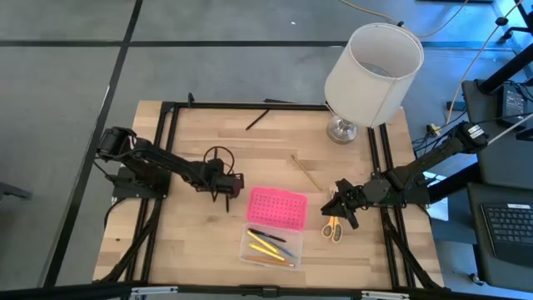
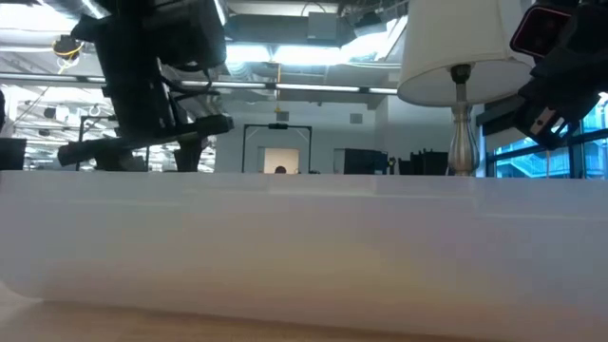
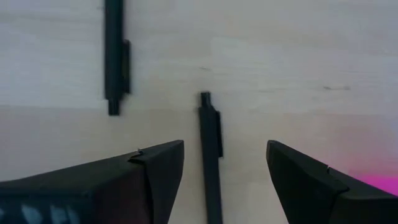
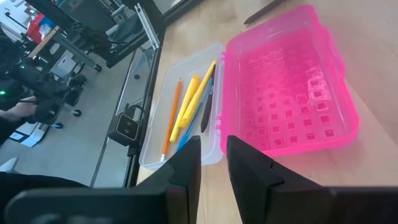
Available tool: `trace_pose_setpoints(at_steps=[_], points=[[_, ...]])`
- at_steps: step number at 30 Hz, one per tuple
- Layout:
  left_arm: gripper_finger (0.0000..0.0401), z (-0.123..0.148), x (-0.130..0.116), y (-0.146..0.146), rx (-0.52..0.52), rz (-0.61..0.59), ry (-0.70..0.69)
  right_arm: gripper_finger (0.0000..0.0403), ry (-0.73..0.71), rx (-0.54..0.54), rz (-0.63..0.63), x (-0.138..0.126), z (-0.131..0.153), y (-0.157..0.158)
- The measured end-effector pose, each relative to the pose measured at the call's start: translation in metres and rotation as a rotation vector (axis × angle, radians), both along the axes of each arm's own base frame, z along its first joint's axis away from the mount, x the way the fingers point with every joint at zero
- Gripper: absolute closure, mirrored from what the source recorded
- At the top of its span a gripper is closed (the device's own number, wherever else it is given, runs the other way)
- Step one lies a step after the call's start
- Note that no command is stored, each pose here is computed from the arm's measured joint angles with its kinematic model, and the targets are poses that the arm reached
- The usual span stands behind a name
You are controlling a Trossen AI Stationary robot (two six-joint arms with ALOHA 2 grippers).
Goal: Pick & place school supplies into a supply box
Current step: Put the black pen into the pink supply box
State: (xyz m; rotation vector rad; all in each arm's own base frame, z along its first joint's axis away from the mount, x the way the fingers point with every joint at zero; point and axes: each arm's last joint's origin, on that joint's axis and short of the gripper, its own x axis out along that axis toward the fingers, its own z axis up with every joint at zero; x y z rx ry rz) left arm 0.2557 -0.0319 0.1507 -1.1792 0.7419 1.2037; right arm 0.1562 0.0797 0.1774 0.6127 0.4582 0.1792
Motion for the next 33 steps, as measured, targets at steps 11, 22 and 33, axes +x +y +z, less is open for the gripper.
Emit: trace_pose_setpoints(at_steps=[11, 22, 33], points=[[0.0184, 0.0, 0.001, 0.007, -0.002, -0.006, 0.012, 0.032, 0.0, 0.0, 0.0, 0.0, 0.0, 0.0], [0.0181, -0.015, 0.009, 0.011, -0.073, -0.015, 0.101, 0.032, 0.0, -0.001, 0.0, 0.0, 0.0, 0.0], [0.018, -0.013, 0.011, 0.022, -0.155, 0.001, 0.279, 0.032, 0.0, -0.001, 0.0, 0.0, 0.0, 0.0]])
